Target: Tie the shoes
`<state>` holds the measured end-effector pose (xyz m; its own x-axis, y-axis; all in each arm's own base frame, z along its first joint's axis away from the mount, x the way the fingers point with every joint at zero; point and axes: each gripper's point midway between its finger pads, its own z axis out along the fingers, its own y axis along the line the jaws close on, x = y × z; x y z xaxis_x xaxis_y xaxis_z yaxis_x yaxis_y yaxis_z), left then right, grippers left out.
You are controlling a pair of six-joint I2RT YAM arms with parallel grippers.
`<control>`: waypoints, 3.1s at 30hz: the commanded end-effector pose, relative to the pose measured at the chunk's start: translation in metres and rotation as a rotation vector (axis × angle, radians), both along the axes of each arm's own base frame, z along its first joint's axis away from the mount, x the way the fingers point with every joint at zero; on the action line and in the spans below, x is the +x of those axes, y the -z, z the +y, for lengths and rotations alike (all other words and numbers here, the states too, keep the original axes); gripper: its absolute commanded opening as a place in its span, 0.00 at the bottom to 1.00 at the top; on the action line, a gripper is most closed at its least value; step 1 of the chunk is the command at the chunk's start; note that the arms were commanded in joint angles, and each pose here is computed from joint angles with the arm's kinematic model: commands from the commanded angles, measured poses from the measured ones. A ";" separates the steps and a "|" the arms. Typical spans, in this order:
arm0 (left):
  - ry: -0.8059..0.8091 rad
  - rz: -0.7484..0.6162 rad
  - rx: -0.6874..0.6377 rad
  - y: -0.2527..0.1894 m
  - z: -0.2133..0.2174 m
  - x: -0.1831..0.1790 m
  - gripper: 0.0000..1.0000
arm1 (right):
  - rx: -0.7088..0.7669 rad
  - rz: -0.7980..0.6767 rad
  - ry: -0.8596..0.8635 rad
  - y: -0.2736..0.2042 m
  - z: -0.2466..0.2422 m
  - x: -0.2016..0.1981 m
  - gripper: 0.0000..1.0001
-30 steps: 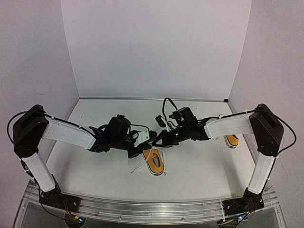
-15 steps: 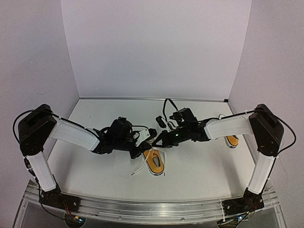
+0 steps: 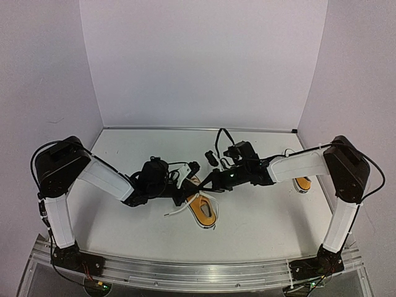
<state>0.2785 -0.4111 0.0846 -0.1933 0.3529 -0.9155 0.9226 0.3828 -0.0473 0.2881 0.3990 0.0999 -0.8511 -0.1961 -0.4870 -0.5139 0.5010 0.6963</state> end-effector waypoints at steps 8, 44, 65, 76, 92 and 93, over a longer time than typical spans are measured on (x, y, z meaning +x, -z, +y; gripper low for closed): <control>0.043 0.085 -0.241 -0.016 -0.002 -0.006 0.00 | 0.111 -0.007 -0.090 -0.024 0.008 -0.020 0.20; 0.072 0.097 -0.232 -0.009 -0.002 -0.004 0.00 | 0.027 0.028 -0.015 0.015 -0.010 0.006 0.14; 0.104 0.102 -0.225 -0.007 -0.007 -0.006 0.00 | 0.055 0.011 -0.052 0.005 0.003 0.002 0.19; 0.121 0.093 -0.238 -0.011 -0.009 -0.007 0.00 | 0.053 0.015 -0.063 0.009 0.008 0.001 0.05; 0.038 0.056 -0.093 -0.022 0.031 -0.001 0.19 | 0.017 -0.048 -0.001 -0.009 -0.007 0.003 0.00; 0.032 0.051 -0.082 -0.023 0.035 -0.001 0.22 | 0.010 -0.052 0.003 -0.010 -0.008 0.004 0.00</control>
<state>0.2754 -0.3935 0.0943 -0.2669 0.2453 -0.9320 0.9316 0.3134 -0.1842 0.2879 0.3932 0.0854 -0.8598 -0.2074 -0.4666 -0.5040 0.4911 0.7105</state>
